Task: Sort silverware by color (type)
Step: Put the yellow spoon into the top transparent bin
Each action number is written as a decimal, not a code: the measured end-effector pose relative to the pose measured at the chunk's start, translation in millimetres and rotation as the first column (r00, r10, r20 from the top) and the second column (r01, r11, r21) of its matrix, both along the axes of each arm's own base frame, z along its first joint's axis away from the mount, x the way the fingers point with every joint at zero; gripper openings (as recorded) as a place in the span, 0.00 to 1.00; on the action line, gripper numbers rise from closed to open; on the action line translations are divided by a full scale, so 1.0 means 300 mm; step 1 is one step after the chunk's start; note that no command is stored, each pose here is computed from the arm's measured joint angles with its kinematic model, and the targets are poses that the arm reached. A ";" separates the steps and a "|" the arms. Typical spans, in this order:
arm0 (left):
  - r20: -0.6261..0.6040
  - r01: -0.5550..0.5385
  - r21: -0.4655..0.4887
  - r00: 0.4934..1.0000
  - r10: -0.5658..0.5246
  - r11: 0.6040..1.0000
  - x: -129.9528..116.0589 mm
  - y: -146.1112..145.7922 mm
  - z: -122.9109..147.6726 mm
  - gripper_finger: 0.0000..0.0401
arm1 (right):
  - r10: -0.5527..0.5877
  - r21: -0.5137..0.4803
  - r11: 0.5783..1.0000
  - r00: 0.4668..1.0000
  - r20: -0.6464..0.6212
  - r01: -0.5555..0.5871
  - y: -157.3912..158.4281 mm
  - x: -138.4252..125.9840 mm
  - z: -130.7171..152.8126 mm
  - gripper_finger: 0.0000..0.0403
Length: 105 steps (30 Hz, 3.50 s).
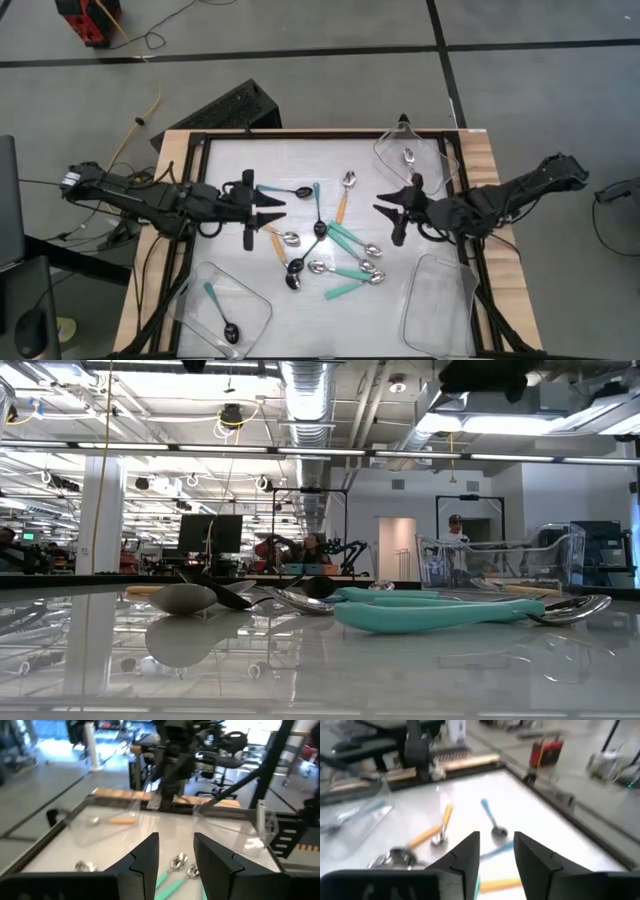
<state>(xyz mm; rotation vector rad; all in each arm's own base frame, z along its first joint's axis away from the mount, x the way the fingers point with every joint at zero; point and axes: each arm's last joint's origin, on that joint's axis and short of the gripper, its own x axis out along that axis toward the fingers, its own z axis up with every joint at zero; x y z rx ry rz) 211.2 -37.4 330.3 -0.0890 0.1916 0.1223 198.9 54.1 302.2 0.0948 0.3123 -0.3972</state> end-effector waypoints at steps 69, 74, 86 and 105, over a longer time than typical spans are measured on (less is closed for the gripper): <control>0.047 0.060 0.077 0.997 -0.064 0.995 -0.081 0.018 -0.078 0.36 | 0.156 -0.043 0.987 0.988 0.008 -0.155 -0.023 0.022 -0.015 0.52; 0.031 0.068 0.087 0.997 -0.070 0.994 -0.070 0.015 -0.087 0.36 | 0.147 -0.023 0.989 0.989 0.006 -0.147 -0.025 0.021 -0.035 0.52; 0.019 -0.001 0.101 1.000 -0.001 0.995 -0.059 0.021 -0.096 0.36 | 0.161 -0.057 0.986 0.986 0.031 -0.159 -0.022 0.025 -0.023 0.52; 0.017 0.026 0.147 0.999 -0.029 0.989 -0.061 0.019 -0.093 0.54 | 0.138 -0.104 0.986 0.989 0.048 -0.133 -0.025 0.027 -0.012 0.61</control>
